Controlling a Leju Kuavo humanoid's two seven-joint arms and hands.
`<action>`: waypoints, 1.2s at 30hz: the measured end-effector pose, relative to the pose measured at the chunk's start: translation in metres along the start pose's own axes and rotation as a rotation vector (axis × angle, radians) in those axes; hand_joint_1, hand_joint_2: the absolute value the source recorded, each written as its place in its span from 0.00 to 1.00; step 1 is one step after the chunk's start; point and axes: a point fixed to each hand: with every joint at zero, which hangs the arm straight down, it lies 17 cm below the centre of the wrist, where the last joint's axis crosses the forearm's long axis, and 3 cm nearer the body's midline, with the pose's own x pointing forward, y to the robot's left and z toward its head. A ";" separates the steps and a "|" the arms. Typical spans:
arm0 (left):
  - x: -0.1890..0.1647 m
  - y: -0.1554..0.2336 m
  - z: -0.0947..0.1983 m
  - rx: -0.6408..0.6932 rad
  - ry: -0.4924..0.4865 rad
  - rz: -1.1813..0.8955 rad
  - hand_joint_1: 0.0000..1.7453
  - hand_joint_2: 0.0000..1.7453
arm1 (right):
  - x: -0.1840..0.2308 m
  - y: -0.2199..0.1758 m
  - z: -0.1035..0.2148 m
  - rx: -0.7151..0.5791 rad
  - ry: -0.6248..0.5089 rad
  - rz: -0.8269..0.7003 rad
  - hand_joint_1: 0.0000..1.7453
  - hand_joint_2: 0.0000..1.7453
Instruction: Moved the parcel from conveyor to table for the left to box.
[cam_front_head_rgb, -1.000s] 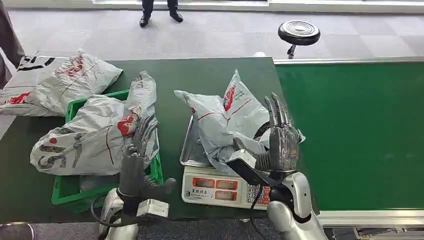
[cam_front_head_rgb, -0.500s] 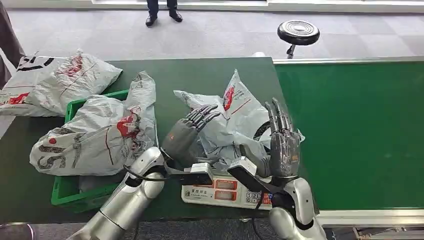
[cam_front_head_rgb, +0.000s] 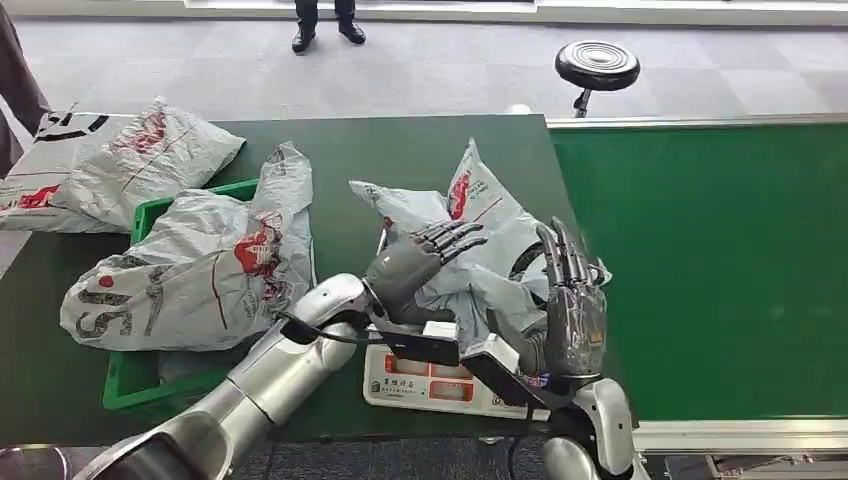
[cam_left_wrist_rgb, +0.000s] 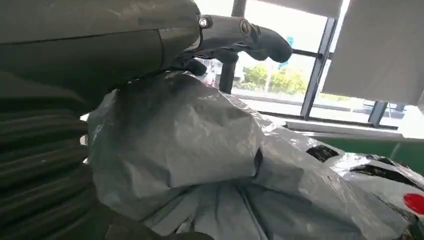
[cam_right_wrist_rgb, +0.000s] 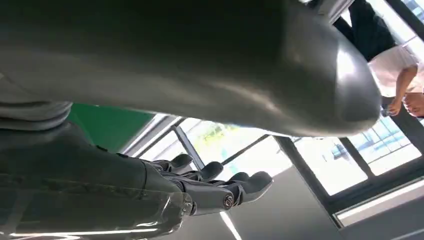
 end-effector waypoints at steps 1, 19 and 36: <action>0.002 -0.003 -0.002 -0.014 -0.003 -0.004 0.00 1.00 | 0.001 -0.001 0.001 -0.002 0.000 0.000 0.00 0.00; 0.014 -0.059 -0.004 -0.181 -0.024 -0.026 0.62 1.00 | 0.007 -0.005 0.012 -0.006 -0.001 -0.001 0.00 0.00; 0.008 -0.062 -0.001 -0.199 -0.024 -0.035 1.00 1.00 | 0.007 -0.004 0.012 -0.001 0.000 -0.005 0.00 0.00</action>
